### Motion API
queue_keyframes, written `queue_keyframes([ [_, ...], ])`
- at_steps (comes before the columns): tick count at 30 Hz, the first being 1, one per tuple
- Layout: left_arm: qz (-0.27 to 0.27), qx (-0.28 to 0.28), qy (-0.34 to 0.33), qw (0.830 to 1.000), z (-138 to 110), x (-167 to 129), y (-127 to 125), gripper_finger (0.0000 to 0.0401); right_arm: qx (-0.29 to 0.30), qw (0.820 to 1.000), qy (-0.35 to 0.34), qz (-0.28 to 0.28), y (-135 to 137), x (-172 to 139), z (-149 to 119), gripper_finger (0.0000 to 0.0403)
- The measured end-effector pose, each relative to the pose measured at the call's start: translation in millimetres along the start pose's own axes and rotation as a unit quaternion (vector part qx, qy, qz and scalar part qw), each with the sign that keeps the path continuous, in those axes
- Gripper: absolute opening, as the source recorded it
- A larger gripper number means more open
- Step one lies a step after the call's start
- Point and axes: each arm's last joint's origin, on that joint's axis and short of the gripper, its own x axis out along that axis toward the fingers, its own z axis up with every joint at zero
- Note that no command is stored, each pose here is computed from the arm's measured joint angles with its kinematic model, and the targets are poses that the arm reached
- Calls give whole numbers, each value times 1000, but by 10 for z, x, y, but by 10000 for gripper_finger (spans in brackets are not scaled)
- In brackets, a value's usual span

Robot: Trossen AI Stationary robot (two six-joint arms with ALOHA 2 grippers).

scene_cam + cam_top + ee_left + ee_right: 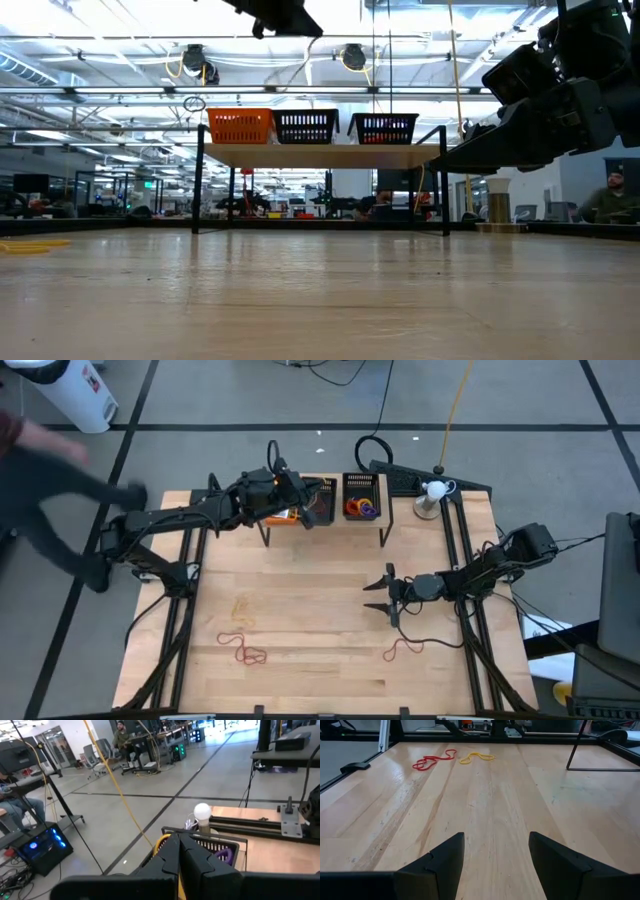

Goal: Pick & Place Office Desk Supplies
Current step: Put the yellow rubber band into the left black bin on the shelf

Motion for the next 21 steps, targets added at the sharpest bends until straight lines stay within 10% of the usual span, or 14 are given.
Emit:
queue_keyframes([
  [21,-4,0,1,1000,-11,12,-8,0,0,1000,0,0,0,0,0,212],
])
